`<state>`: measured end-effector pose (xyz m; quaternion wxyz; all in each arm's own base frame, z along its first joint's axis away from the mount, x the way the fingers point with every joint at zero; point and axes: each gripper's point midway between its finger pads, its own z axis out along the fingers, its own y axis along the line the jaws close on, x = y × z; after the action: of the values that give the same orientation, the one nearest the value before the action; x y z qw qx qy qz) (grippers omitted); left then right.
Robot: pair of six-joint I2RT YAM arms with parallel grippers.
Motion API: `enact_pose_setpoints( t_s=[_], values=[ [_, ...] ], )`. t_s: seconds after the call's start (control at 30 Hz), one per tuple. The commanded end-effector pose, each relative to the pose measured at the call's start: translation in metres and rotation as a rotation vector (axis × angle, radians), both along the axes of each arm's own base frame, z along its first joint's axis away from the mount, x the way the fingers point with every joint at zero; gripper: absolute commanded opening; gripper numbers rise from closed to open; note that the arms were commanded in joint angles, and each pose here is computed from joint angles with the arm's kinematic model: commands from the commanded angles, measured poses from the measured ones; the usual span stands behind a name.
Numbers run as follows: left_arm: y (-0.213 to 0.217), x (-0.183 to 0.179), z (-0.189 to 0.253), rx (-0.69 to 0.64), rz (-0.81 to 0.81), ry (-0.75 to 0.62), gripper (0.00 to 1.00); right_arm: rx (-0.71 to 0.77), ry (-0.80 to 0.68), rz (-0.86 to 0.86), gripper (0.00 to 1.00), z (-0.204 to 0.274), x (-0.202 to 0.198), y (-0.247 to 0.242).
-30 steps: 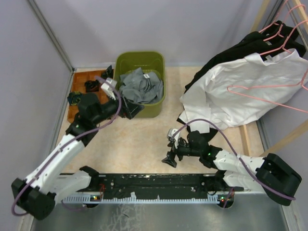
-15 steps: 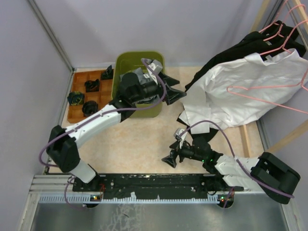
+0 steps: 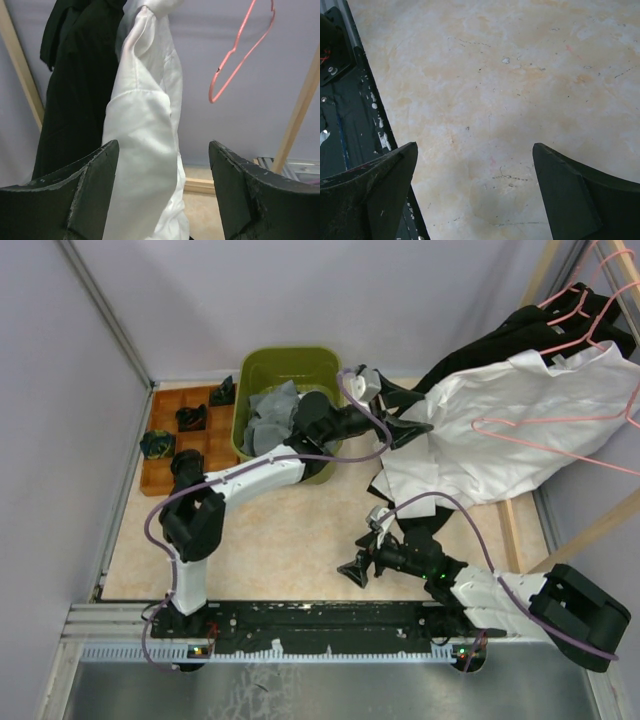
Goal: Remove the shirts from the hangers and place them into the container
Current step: Pick up the hanger from the clothesline.
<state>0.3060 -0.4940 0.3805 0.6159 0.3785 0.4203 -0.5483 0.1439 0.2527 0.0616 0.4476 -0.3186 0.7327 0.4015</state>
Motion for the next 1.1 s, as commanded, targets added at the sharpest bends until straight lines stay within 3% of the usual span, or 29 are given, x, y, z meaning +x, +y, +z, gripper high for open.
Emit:
enact_pose_setpoints(
  t_s=[0.0, 0.23, 0.77, 0.83, 1.07],
  values=[
    [-0.024, -0.009, 0.028, -0.063, -0.014, -0.155, 0.79, 0.033, -0.037, -0.005, 0.98, 0.012, 0.004, 0.004],
    [-0.038, 0.003, 0.035, -0.096, 0.065, -0.124, 0.77, 0.015, -0.008, 0.003, 0.98, 0.006, 0.000, 0.002],
    [-0.069, 0.006, 0.046, -0.072, 0.010, -0.097, 0.76, -0.025, 0.023, 0.045, 0.99, -0.001, -0.005, 0.006],
    [-0.073, 0.005, 0.042, -0.064, 0.000, -0.090, 0.73, -0.034, 0.036, 0.050, 0.99, -0.003, -0.006, 0.007],
    [-0.077, -0.005, 0.037, -0.059, -0.050, -0.087, 0.48, -0.062, 0.090, 0.054, 0.99, -0.011, -0.006, 0.010]
  ],
)
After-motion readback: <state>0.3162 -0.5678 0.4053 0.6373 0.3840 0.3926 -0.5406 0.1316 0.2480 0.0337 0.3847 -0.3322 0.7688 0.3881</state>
